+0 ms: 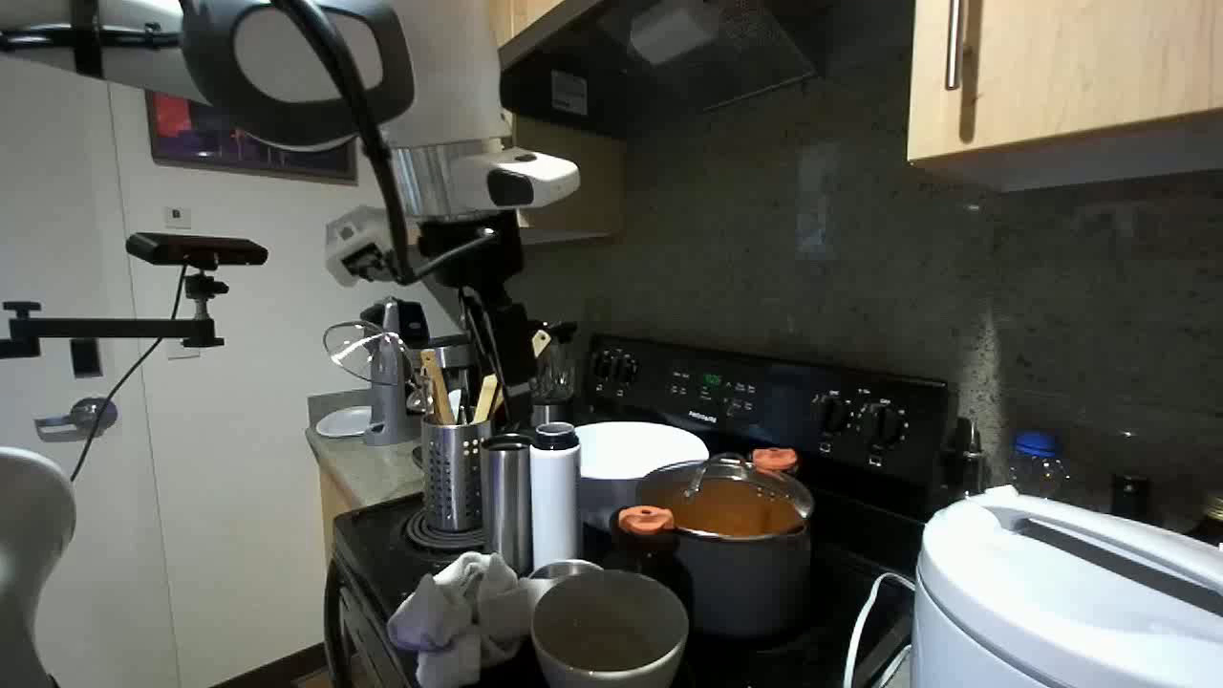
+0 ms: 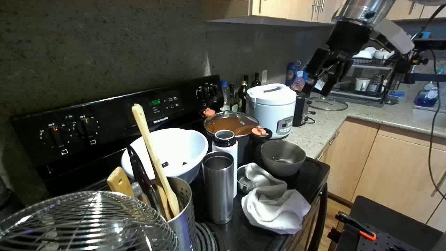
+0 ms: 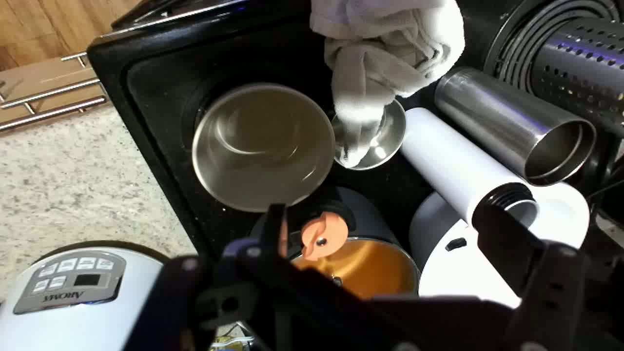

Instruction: Use the white cloth to wipe the white bowl on the bottom right of the stove

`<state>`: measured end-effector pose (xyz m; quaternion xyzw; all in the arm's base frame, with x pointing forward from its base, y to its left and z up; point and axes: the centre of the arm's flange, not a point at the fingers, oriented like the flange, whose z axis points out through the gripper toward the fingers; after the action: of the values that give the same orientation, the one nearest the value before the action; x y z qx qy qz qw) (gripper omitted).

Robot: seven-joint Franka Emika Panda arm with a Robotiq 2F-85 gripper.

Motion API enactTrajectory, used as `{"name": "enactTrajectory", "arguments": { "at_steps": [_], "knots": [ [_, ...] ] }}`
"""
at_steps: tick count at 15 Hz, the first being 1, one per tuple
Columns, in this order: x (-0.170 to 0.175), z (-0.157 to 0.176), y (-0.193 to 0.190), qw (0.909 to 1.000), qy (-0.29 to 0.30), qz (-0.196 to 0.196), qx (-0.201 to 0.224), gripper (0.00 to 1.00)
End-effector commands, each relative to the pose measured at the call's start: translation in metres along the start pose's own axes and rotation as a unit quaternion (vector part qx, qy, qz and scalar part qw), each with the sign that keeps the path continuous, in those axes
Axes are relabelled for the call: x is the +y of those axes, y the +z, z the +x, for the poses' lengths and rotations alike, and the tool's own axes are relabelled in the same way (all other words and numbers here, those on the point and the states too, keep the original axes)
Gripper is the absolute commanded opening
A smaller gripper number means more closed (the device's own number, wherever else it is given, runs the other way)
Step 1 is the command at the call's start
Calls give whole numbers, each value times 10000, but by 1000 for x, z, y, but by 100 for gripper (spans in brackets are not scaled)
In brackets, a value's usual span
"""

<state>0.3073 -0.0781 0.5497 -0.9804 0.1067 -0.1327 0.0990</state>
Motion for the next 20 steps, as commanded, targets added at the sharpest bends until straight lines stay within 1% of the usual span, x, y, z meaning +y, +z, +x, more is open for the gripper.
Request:
{"name": "enactTrajectory", "arguments": {
  "at_steps": [1, 3, 4, 6, 8, 10, 11, 12, 13, 14, 16, 19, 20],
  "knots": [
    [0, 0, 0, 10000, 0, 0, 0, 100],
    [-9, 4, 13, 9999, -100, 51, -54, 100],
    [-17, 6, 24, 9997, -183, 51, -160, 100],
    [-41, 3, 54, 9979, -408, 174, -463, 100],
    [-68, -8, 91, 9937, -658, 235, -882, 100],
    [-86, -23, 129, 9885, -884, 180, -1212, 100],
    [-90, -29, 149, 9861, -950, 74, -1359, 100],
    [-92, -36, 167, 9838, -1010, 15, -1478, 100],
    [-89, -43, 180, 9810, -1073, -124, -1610, 100],
    [-68, -51, 188, 9772, -1163, -278, -1754, 100],
    [-51, -58, 216, 9719, -1276, -479, -1919, 100],
    [-43, -53, 236, 9678, -1428, -516, -2009, 100],
    [-45, -52, 242, 9671, -1462, -434, -2035, 100]
  ]
}}
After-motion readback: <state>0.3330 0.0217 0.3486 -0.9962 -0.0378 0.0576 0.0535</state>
